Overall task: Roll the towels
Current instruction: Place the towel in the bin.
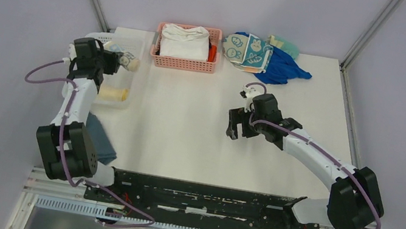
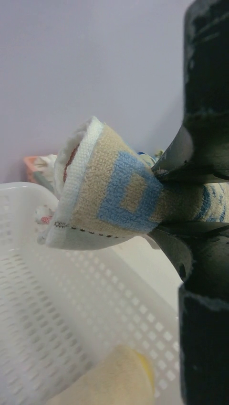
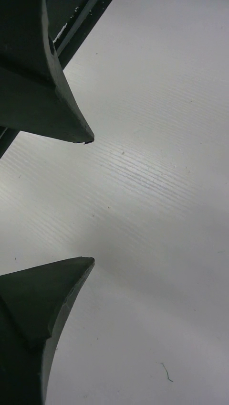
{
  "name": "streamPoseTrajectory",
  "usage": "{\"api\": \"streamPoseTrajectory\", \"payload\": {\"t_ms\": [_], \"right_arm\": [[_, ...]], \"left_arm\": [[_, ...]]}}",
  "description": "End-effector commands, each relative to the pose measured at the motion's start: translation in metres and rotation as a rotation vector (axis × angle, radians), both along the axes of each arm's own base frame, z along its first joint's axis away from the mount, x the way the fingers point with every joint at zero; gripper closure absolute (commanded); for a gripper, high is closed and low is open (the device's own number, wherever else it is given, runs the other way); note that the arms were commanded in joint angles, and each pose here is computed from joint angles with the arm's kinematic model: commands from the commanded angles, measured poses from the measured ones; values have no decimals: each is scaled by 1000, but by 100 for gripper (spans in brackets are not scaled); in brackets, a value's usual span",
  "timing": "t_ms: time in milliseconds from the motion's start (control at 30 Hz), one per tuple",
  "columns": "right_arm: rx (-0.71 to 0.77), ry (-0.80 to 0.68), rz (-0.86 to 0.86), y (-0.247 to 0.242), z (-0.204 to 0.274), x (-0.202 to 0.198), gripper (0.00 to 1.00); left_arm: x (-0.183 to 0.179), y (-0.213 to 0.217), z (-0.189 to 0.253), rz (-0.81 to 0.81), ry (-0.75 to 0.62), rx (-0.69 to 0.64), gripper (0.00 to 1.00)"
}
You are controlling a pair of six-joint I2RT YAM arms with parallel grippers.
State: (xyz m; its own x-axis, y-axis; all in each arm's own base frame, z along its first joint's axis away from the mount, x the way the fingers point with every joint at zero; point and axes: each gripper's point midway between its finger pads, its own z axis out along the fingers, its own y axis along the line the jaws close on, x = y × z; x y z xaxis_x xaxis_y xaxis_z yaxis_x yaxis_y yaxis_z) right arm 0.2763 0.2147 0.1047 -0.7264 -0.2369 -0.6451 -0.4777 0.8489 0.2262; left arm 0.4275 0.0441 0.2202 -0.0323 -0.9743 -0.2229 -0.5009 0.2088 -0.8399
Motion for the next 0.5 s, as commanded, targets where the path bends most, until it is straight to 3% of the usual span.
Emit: {"api": "streamPoseTrajectory", "payload": {"t_ms": [0,233,467], "right_arm": [[-17,-76,-28,-7,12,10,4],[-39,-85,-35,-11,10,13,3],[-46,-86,-37,-12,8,13,2]], "left_arm": [[25,41,2,104,15,31,85],[54,74,-62,195,164,3,86],[28,80,-127,246,347,8,85]]}}
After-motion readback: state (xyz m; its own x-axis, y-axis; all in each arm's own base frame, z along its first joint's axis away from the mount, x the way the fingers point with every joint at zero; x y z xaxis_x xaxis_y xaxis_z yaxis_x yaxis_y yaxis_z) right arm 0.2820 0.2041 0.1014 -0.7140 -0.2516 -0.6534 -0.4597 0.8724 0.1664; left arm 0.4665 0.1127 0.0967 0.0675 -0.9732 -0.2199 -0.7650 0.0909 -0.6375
